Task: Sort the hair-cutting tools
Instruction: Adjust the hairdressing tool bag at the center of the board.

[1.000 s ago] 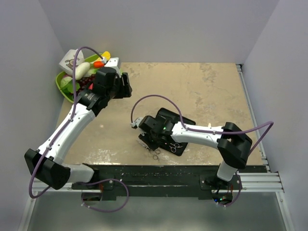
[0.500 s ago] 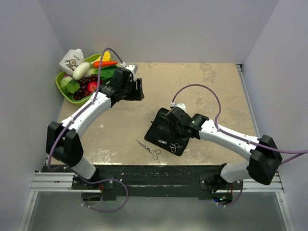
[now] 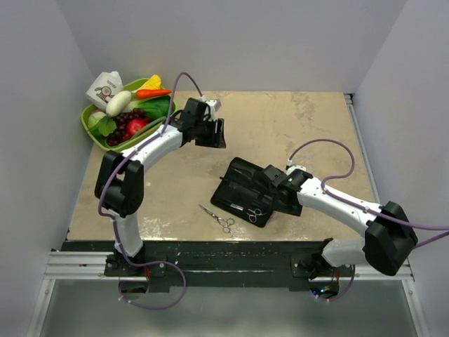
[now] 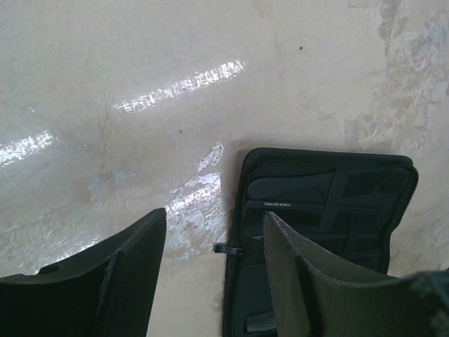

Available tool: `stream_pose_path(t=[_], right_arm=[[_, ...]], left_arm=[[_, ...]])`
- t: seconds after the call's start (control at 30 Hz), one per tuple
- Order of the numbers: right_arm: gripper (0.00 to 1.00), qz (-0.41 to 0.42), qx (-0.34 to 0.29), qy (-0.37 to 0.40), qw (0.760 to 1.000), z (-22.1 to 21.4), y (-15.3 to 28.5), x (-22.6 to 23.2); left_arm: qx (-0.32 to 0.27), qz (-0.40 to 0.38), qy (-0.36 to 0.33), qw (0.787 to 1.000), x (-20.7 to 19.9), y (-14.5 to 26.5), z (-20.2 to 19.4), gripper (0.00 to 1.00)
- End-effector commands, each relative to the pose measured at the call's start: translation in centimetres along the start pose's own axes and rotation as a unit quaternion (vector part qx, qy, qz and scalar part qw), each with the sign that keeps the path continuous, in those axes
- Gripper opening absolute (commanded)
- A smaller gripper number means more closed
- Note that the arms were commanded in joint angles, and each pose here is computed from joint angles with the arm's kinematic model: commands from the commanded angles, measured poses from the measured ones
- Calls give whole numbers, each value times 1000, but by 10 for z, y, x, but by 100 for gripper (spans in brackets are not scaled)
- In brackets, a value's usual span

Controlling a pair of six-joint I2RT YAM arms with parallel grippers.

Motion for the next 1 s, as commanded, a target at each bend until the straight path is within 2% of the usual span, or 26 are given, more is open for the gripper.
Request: stream_pose_path(t=[0.0, 0.3, 0.53, 0.7, 0.8, 0.97], right_arm=[[55, -58, 3, -61, 996, -9, -4, -13], [61, -71, 19, -51, 996, -5, -28, 1], [64, -98, 33, -52, 993, 8, -58, 3], [64, -126, 40, -37, 991, 21, -77, 4], [64, -131, 40, -31, 990, 28, -81, 7], [64, -143, 37, -23, 989, 33, -87, 7]], left_arm=[[-23, -51, -32, 998, -25, -5, 15, 62], [4, -51, -29, 998, -28, -51, 19, 62], [15, -30, -30, 999, -23, -70, 8, 61], [7, 15, -17, 1000, -16, -69, 5, 61], [12, 70, 0, 997, -5, -64, -1, 61], [51, 146, 19, 988, 17, -50, -29, 60]])
Point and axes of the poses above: each gripper's point midway between its finger pads, its own y axis back along the fingers, its own x axis along the line the jaws close on, z = x × y, the point moved 10 cm from there along y, back along the fingers, and after that the axes turned 14 degrees about y, right-handed, at the moved point
